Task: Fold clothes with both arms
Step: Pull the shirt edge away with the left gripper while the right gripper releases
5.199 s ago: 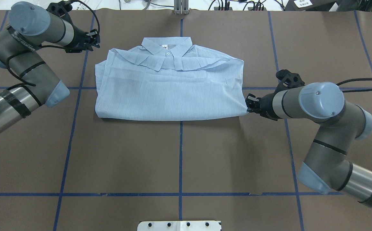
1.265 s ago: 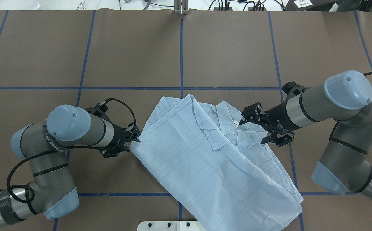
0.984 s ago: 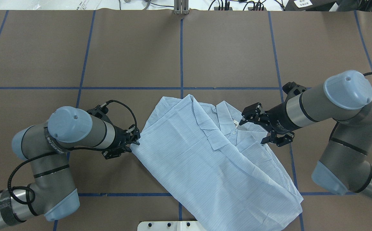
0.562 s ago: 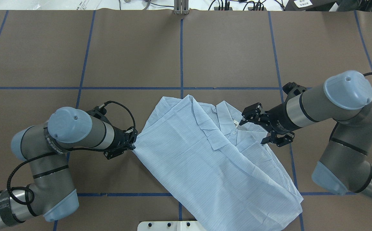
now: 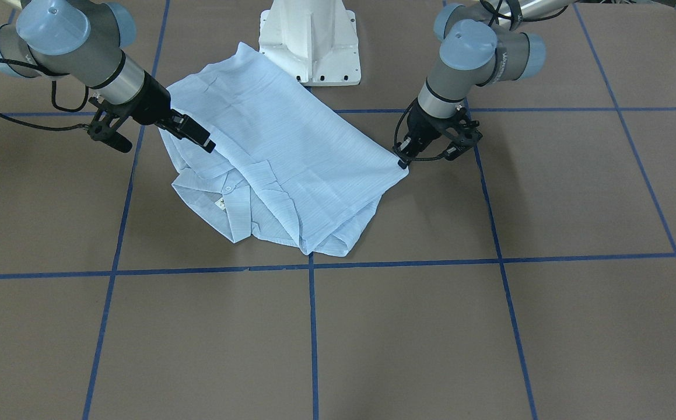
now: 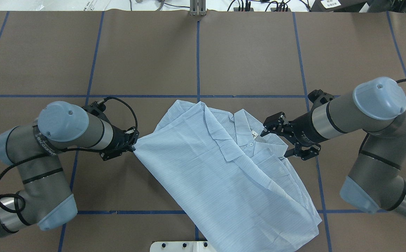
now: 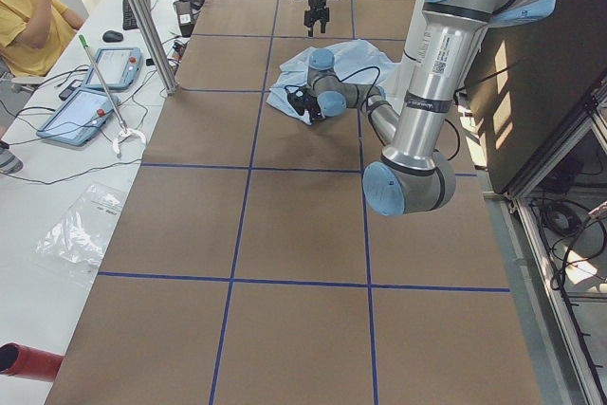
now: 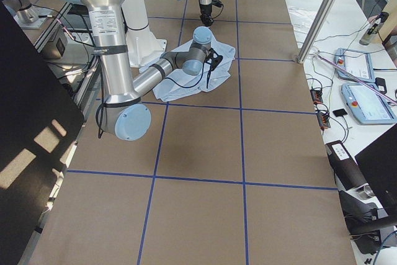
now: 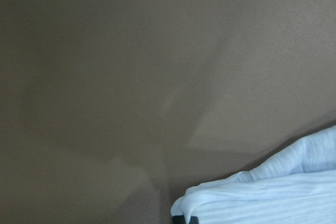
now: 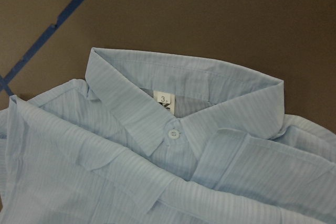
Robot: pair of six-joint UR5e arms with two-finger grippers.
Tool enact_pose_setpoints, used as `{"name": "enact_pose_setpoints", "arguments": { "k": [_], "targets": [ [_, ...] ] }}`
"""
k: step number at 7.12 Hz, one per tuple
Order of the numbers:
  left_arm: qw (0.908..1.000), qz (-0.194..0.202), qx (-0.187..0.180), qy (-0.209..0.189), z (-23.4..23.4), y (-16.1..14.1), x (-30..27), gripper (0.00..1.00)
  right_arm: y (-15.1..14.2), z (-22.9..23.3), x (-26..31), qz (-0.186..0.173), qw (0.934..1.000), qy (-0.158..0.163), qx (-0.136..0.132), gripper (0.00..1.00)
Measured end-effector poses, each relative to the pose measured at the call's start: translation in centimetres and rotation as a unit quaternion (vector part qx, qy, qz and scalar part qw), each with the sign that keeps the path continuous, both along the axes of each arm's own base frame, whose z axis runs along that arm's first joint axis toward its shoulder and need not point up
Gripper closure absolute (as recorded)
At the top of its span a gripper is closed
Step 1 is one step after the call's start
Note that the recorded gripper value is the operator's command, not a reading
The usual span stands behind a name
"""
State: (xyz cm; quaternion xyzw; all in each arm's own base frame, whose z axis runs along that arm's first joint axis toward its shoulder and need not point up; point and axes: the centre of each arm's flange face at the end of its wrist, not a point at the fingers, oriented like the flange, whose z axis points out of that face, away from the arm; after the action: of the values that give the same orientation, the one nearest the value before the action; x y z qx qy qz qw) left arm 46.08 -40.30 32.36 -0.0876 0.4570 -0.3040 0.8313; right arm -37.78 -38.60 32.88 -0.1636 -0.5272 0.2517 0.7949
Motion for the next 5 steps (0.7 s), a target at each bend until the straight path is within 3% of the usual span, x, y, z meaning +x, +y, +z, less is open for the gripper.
{"name": "enact_pose_setpoints", "arguments": {
  "k": [2, 4, 5],
  "targets": [
    [0.9989, -0.034, 0.029, -0.014, 0.9, -6.4, -3.6, 1.0, 0.0, -0.2, -0.1, 0.001, 1.0, -0.002, 0.0, 0.0],
    [0.995, -0.083, 0.054, -0.012, 1.1, -16.1, -5.2, 1.0, -0.1, -0.3, -0.2, 0.002, 1.0, -0.001, 0.0, 0.0],
    [0.9925, -0.098, 0.073, -0.008, 1.7, -20.3, -5.5, 0.94, -0.1, -0.3, -0.2, 0.003, 1.0, -0.002, 0.0, 0.0]
  ]
}}
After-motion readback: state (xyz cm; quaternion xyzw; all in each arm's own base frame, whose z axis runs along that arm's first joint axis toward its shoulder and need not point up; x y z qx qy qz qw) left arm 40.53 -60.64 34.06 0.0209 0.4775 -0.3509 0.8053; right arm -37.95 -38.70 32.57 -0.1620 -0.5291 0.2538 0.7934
